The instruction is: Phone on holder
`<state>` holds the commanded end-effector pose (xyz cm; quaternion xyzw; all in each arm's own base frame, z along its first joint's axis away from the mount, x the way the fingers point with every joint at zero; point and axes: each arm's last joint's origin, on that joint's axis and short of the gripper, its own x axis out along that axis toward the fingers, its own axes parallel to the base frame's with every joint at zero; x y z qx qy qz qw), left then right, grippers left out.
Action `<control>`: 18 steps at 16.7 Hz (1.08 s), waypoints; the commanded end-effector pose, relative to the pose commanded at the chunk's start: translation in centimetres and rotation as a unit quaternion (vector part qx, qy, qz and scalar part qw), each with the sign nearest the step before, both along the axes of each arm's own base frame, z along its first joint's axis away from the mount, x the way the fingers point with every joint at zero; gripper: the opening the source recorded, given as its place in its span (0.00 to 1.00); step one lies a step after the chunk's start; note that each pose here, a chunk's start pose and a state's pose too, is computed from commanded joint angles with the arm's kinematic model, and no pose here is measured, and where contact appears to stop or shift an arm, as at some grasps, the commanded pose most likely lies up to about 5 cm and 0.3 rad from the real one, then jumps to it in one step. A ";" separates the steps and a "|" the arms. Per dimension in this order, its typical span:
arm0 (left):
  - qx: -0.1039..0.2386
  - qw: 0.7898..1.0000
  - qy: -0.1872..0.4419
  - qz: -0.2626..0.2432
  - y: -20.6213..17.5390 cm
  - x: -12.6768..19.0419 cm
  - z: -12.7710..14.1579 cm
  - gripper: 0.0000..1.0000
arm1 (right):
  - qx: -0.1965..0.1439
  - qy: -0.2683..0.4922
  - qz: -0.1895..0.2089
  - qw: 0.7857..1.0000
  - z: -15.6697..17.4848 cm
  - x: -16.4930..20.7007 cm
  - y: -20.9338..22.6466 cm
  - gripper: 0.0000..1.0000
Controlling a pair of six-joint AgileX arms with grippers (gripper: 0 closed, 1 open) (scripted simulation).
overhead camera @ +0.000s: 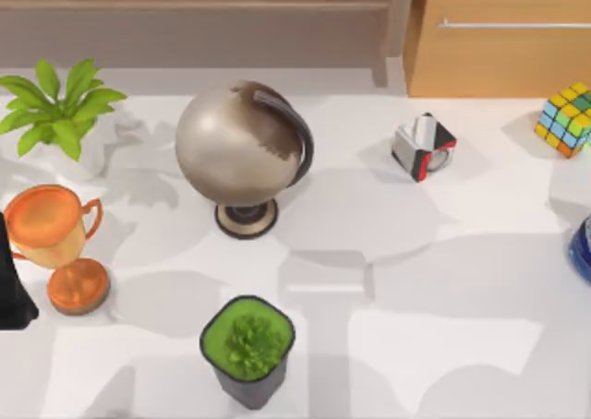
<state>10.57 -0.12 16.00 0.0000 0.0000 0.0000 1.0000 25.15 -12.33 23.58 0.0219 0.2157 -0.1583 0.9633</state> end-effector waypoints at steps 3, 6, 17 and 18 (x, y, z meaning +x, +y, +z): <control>0.000 1.000 0.000 0.000 0.0 0.0 0.0 1.00 | 0.001 0.001 -0.002 1.000 -0.2 -0.2 -0.1 0.00; 0.000 1.000 0.000 0.000 0.0 0.0 0.0 1.00 | 0.003 0.003 0.000 1.000 -0.3 0.0 0.0 0.00; 0.000 1.000 0.000 0.000 0.0 0.0 0.0 1.00 | -0.019 0.000 0.014 1.000 -1.2 1.3 0.0 0.00; 0.000 1.000 0.000 0.000 0.0 0.0 0.0 1.00 | -0.020 -0.002 0.012 1.000 -1.3 1.6 -0.2 0.00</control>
